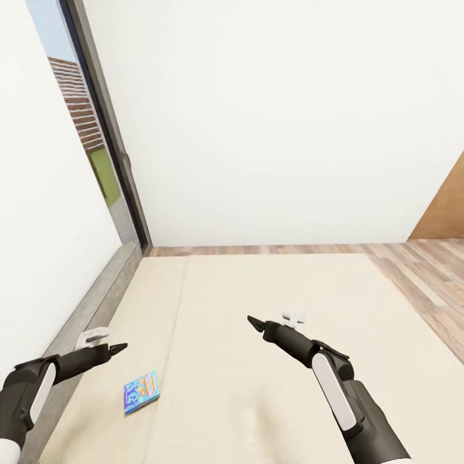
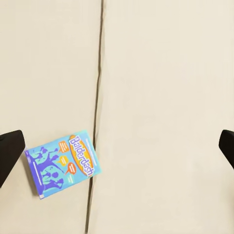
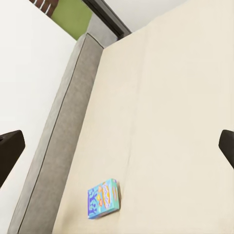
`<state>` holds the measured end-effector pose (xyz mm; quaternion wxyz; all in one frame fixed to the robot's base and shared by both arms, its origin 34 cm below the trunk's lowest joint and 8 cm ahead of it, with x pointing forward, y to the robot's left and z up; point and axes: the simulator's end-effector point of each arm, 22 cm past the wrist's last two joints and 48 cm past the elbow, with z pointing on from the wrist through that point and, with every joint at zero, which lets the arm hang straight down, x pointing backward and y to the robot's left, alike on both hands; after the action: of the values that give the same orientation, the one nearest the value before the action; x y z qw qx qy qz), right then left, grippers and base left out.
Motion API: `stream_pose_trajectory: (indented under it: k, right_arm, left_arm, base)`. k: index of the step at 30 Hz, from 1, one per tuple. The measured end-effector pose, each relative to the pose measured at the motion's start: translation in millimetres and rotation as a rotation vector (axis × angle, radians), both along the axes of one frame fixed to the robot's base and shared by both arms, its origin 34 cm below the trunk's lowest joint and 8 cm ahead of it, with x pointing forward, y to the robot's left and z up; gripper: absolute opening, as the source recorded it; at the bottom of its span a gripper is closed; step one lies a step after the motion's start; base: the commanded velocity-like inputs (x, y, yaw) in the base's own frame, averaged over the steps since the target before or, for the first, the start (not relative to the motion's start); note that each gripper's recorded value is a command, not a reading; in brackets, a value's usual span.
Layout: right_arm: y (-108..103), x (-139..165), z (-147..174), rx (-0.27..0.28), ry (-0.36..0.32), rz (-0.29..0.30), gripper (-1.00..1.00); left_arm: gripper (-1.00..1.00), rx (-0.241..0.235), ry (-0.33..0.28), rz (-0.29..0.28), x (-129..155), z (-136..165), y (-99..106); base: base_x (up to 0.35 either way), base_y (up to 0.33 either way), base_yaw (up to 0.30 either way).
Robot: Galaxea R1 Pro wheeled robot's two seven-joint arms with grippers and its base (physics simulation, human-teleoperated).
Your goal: Put all the toys in the child's room - the three board games (two on the bed and one on the table), the two jigsaw puzzles on the table, and the tennis ball on the table - inside the toy box on the table in the child's room.
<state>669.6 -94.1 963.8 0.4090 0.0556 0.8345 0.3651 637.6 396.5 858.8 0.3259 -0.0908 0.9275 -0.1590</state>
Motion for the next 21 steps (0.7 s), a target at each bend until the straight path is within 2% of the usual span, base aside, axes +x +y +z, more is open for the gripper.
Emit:
stream_pose_trajectory:
  k: [16,21]
  right_arm:
    - [3,0,-6,0.009,0.011,0.006,1.0]
    - [11,6,43,0.031,-0.079,0.035,1.0]
  left_arm:
    - [1.0,0.01,0.019,-0.01,-2,-15,-4]
    - [1.0,0.013,0.022,-0.008,-3,-18,-1]
  base:
    - [0.0,0.0,0.0]
    - [0.0,0.0,0.0]
